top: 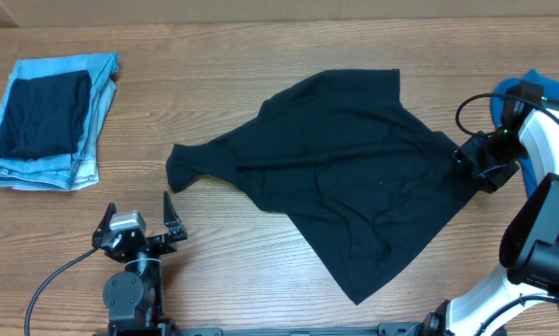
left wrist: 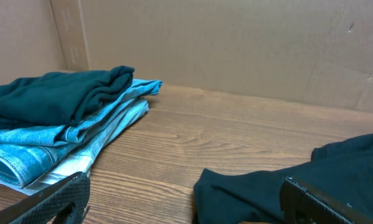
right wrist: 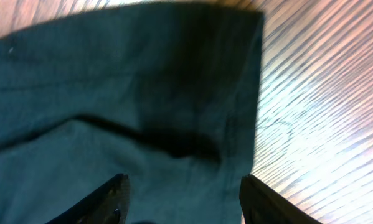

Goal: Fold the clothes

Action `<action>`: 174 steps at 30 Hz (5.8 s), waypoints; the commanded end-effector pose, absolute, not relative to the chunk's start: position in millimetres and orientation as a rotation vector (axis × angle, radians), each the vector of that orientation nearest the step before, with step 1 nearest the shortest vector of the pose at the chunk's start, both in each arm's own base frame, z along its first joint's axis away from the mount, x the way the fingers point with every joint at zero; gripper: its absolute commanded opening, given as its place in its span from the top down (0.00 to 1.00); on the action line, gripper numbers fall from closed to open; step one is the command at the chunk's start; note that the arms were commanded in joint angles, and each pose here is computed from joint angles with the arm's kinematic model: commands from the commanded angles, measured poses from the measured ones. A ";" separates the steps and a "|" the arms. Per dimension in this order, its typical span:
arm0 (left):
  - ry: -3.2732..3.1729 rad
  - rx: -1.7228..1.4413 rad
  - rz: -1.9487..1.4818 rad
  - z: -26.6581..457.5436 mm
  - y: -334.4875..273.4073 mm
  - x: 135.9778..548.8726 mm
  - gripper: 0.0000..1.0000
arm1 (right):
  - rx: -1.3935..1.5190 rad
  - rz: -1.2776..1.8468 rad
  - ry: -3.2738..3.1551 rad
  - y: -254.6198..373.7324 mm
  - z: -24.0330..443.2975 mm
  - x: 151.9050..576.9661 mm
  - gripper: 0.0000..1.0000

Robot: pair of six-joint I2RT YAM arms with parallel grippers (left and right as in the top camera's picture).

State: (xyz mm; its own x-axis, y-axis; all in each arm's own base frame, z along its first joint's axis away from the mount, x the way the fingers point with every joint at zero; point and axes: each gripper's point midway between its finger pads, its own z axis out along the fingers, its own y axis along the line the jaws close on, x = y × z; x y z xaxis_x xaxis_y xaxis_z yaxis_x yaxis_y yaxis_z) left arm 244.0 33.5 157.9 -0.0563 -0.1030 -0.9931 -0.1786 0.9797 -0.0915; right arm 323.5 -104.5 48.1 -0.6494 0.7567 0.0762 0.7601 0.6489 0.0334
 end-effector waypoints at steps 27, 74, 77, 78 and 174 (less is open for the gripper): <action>1.621 -0.213 0.077 159.3 34.1 243.5 0.00 | -1.099 -0.138 -2.979 -131.4 24.6 325.0 0.46; 1.621 -0.213 0.077 159.3 34.1 243.5 0.00 | -0.849 0.314 -3.267 -195.8 67.9 372.8 0.96; 1.621 -0.213 0.077 159.3 34.1 243.5 0.00 | -0.861 0.328 -3.298 -199.2 70.3 380.2 0.96; 1.621 -0.213 0.077 159.3 34.1 243.5 0.00 | -0.863 0.330 -3.302 -199.6 70.7 381.2 0.68; 1.621 -0.213 0.077 159.3 34.1 243.5 0.00 | -1.168 0.091 -2.616 -86.8 12.3 236.4 0.60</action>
